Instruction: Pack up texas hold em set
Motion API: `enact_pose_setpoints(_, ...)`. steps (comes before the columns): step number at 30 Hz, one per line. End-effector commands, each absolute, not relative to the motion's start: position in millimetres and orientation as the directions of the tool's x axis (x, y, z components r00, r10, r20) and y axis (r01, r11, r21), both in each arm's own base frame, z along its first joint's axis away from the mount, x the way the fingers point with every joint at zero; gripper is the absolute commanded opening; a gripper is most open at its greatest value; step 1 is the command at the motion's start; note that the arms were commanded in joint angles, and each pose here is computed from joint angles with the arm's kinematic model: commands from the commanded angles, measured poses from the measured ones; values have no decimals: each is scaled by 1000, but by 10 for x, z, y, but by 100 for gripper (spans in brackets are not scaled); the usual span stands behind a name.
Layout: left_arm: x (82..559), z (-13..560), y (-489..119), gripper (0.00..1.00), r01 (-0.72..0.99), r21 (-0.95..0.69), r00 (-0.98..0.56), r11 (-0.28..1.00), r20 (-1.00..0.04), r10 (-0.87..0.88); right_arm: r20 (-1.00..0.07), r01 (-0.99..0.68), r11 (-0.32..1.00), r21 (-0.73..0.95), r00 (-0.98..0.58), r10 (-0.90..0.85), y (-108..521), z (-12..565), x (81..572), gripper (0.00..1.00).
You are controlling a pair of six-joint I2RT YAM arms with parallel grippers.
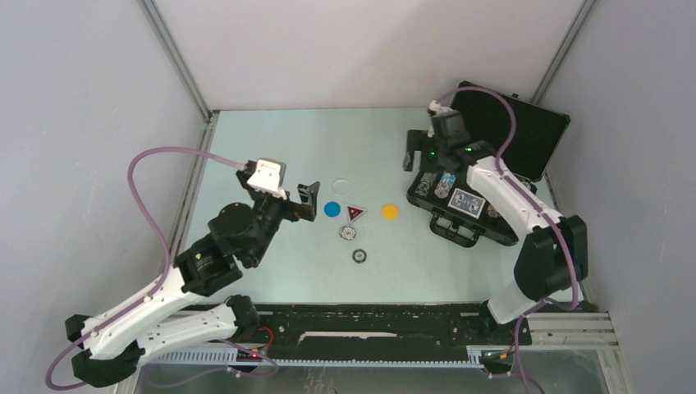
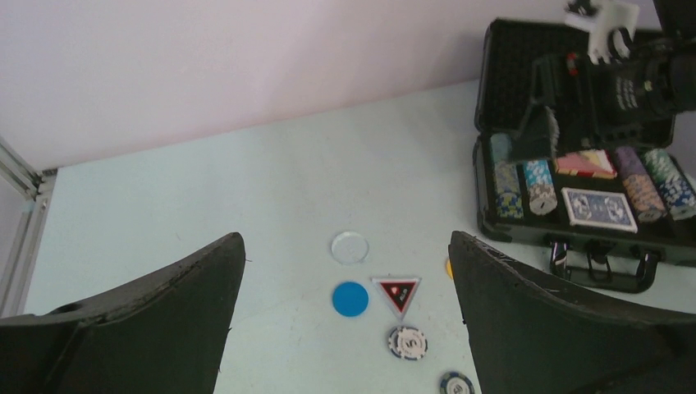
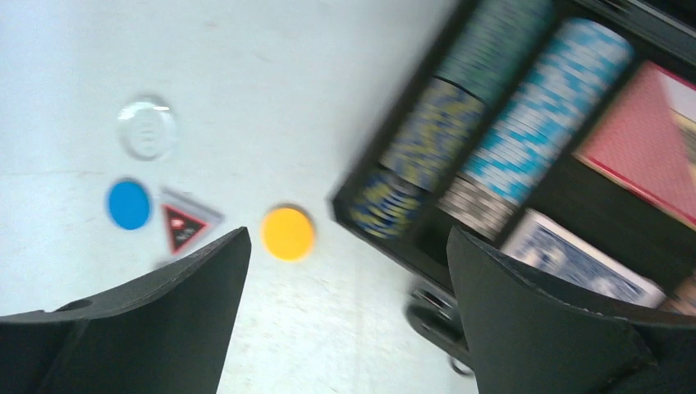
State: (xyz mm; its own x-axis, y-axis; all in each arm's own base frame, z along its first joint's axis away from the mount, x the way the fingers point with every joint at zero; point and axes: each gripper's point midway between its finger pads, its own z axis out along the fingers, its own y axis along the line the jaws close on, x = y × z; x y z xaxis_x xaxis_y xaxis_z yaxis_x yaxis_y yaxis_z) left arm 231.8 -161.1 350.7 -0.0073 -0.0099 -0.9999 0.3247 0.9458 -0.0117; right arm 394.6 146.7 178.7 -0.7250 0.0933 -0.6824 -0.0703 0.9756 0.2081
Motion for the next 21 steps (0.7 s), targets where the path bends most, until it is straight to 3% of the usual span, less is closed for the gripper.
enact_pose_setpoints(1,2262,3901,-1733,100,381,-124,-39,916,-992,-118,-778,-218,931,293,-620,99,2194,2050,4394,100)
enact_pose_setpoints(6,2201,4366,-1725,100,415,-185,5,891,-979,-206,-751,-259,938,233,-660,4,2696,1711,4545,100)
enact_pose_setpoints(12,2306,4668,-1528,100,318,-117,112,941,-981,-160,-697,-288,937,196,-713,-73,3052,1115,4308,100)
enact_pose_setpoints(16,2401,4520,-1354,100,201,-59,167,978,-982,-93,-628,-166,946,280,-777,50,3129,973,4065,100)
enact_pose_setpoints(21,2493,4132,-1235,100,96,26,156,995,-988,11,-639,-231,922,310,-769,22,3432,999,3773,100)
